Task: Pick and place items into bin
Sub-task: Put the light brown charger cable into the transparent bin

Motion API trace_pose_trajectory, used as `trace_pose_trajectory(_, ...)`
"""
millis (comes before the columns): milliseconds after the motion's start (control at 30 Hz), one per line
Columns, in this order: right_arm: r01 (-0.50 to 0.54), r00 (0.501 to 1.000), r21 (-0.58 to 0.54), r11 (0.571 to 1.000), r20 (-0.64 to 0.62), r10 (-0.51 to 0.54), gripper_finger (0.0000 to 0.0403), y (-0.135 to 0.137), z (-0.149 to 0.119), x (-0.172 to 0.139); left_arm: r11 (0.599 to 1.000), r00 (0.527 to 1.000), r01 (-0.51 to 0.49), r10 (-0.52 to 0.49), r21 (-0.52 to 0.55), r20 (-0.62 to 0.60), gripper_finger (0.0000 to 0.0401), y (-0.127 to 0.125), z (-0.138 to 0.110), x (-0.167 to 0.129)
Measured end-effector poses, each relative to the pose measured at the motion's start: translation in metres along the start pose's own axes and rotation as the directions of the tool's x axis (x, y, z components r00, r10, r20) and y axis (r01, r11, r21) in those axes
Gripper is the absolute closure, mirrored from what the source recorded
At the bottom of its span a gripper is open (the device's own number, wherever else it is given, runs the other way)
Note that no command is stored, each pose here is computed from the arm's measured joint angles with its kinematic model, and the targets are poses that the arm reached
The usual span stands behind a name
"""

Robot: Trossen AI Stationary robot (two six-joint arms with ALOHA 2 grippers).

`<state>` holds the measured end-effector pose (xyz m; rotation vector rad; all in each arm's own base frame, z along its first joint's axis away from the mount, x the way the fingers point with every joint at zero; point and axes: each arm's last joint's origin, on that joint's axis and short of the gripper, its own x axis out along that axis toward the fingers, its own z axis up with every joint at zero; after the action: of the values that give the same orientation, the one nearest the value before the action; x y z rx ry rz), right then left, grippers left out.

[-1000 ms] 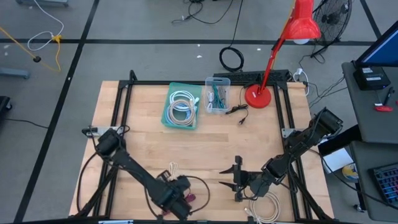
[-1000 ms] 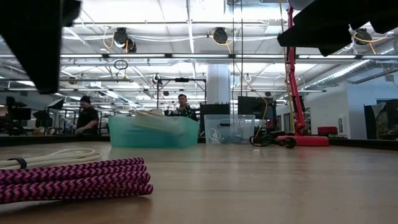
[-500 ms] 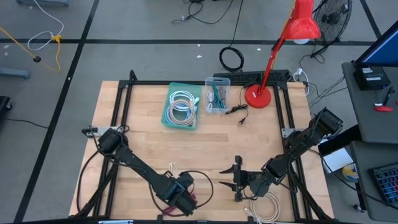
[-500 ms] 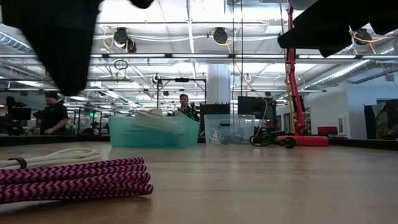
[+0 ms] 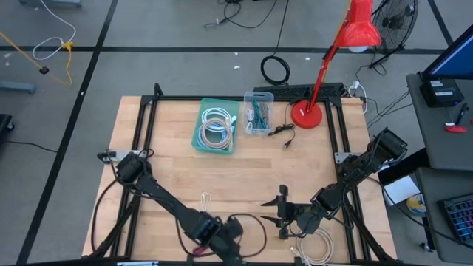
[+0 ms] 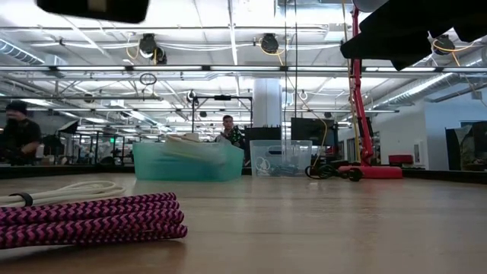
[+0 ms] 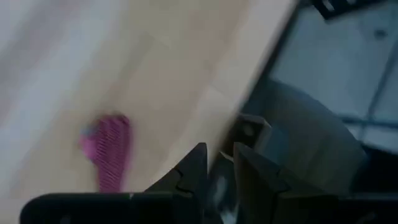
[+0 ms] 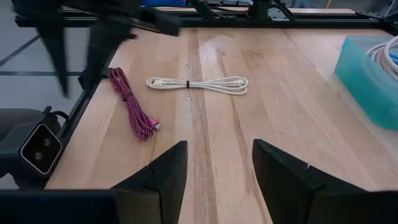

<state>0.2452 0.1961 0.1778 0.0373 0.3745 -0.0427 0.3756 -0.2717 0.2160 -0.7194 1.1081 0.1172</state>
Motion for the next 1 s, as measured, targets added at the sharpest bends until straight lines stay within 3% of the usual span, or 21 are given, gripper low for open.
trace_pose_trajectory(167, 0.000, 1.000, -0.003, 1.000, -0.001, 0.000, 0.0232, 0.000, 0.000, 0.000, 0.989, 0.990, 0.141, -0.140, 0.038, -0.016, 0.0331, -0.008, 0.013, 0.000)
trace_pose_trajectory(267, 0.002, 1.000, -0.007, 1.000, -0.005, -0.002, 0.0232, 0.000, -0.001, 0.000, 0.991, 0.993, 0.120, -0.119, 0.062, -0.021, 0.0382, -0.004, 0.016, 0.000)
trace_pose_trajectory(367, 0.002, 1.000, -0.007, 1.000, -0.005, -0.002, 0.0232, 0.000, -0.001, 0.000, 0.995, 0.996, 0.071, -0.066, 0.074, -0.068, 0.0397, -0.001, 0.008, 0.000)
trace_pose_trajectory(467, 0.002, 1.000, -0.007, 1.000, -0.005, -0.002, 0.0232, 0.000, -0.001, 0.000, 0.996, 0.989, -0.037, 0.048, 0.084, -0.137, 0.0399, 0.009, -0.001, -0.010)
trace_pose_trajectory(567, 0.002, 1.000, -0.008, 1.000, -0.007, -0.003, 0.0232, 0.000, -0.001, 0.000, 0.960, 0.938, -0.274, 0.278, 0.048, -0.205, 0.0399, 0.027, -0.015, -0.040)
trace_pose_trajectory(667, 0.003, 1.000, -0.008, 1.000, -0.009, -0.003, 0.0232, 0.000, -0.001, 0.000, 0.835, 0.808, -0.550, 0.528, -0.014, -0.261, 0.0400, 0.045, -0.038, -0.082)
trace_pose_trajectory(700, 0.003, 1.000, -0.009, 1.000, -0.010, -0.003, 0.0232, 0.000, -0.001, 0.000, 0.787, 0.764, -0.616, 0.584, -0.039, -0.272, 0.0400, 0.049, -0.047, -0.098)
trace_pose_trajectory(733, 0.004, 1.000, -0.010, 1.000, -0.011, -0.004, 0.0232, 0.000, -0.001, 0.000, 0.762, 0.750, -0.643, 0.607, -0.077, -0.260, 0.0400, 0.049, -0.055, -0.111)
trace_pose_trajectory(867, 0.004, 1.000, -0.010, 1.000, -0.010, -0.004, 0.0232, 0.000, -0.001, 0.000, 0.809, 0.858, -0.505, 0.509, -0.300, -0.071, 0.0400, 0.049, -0.093, -0.158)
trace_pose_trajectory(1000, 0.003, 1.000, -0.010, 1.000, -0.010, -0.003, 0.0232, 0.000, -0.001, 0.000, 0.790, 0.858, -0.442, 0.510, -0.425, 0.055, 0.0400, 0.066, -0.141, -0.174)
